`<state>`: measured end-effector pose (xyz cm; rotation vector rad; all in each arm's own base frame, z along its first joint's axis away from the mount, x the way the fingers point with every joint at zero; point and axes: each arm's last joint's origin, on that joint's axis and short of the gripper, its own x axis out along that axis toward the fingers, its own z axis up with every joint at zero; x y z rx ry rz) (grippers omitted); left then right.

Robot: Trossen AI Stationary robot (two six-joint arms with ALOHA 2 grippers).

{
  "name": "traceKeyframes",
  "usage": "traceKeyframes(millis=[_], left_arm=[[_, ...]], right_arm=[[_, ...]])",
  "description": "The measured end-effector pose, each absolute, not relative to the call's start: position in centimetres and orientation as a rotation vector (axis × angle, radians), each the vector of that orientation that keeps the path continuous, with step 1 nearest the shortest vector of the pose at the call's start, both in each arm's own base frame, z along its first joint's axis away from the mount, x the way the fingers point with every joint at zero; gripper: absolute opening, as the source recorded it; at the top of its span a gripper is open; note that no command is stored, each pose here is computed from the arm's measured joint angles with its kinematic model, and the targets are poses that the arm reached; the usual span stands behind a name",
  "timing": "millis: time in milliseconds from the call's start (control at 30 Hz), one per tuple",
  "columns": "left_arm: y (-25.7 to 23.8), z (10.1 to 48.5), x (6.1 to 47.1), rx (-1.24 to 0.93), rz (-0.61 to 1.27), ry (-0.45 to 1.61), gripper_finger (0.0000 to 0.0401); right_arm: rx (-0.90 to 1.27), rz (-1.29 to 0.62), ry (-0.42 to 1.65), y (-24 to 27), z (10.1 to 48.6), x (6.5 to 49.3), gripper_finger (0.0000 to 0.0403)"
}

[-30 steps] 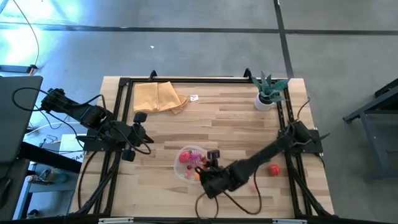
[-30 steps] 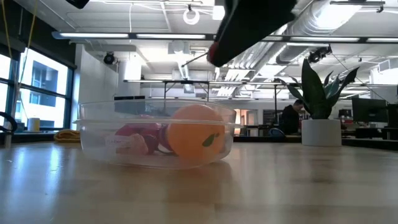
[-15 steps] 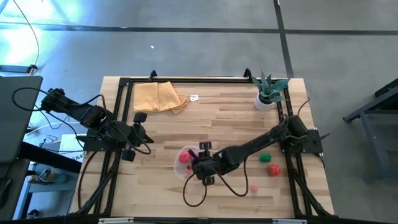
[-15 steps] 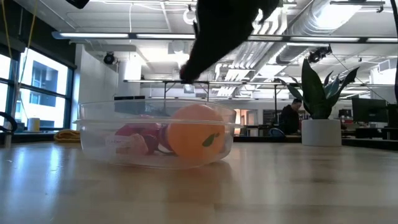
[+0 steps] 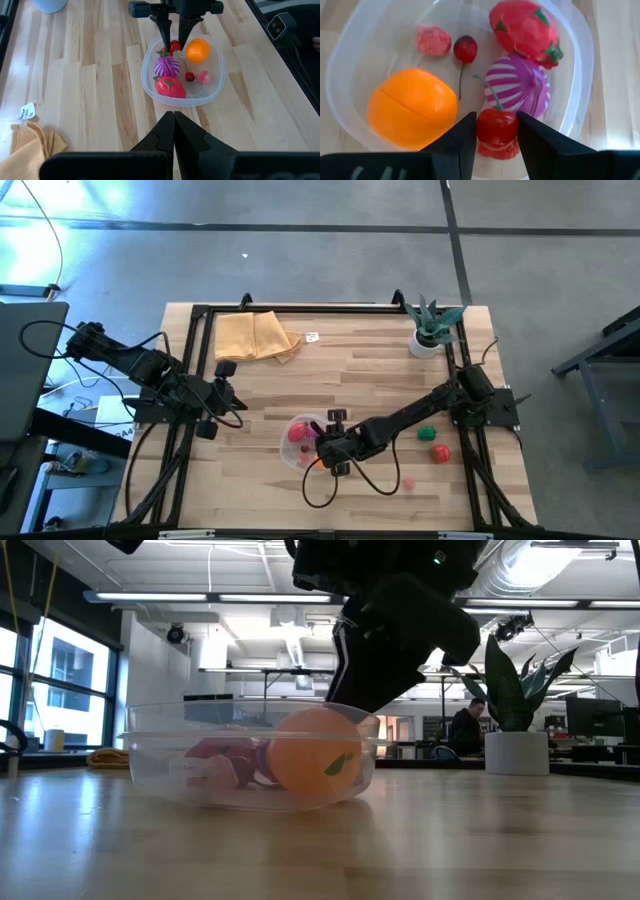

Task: Pick and placing Produce into tupperware
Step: Put the cherry into the bin

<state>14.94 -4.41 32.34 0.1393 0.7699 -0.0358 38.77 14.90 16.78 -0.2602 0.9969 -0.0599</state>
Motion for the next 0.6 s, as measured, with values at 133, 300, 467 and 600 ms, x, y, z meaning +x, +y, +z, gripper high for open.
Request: traceKeyframes(millis=[133, 300, 467, 600], left_arm=[[-4.4, 32.34, 14.94, 0.139, -0.035, 0.77, 0.0001], [-4.41, 32.34, 14.94, 0.139, -0.036, 0.77, 0.0001], [-4.4, 32.34, 14.94, 0.139, -0.035, 0.77, 0.0001], [-4.4, 32.34, 14.94, 0.139, -0.036, 0.77, 0.0001]], right_arm=[[-0.244, -0.061, 0.995, 14.96, 16.78, 38.78, 0.0124], [-0.235, -0.063, 0.997, 14.96, 16.77, 38.76, 0.0124], [-0.233, -0.065, 0.998, 14.95, 16.77, 38.75, 0.0124], [-0.236, -0.065, 0.998, 14.95, 16.77, 38.75, 0.0124]])
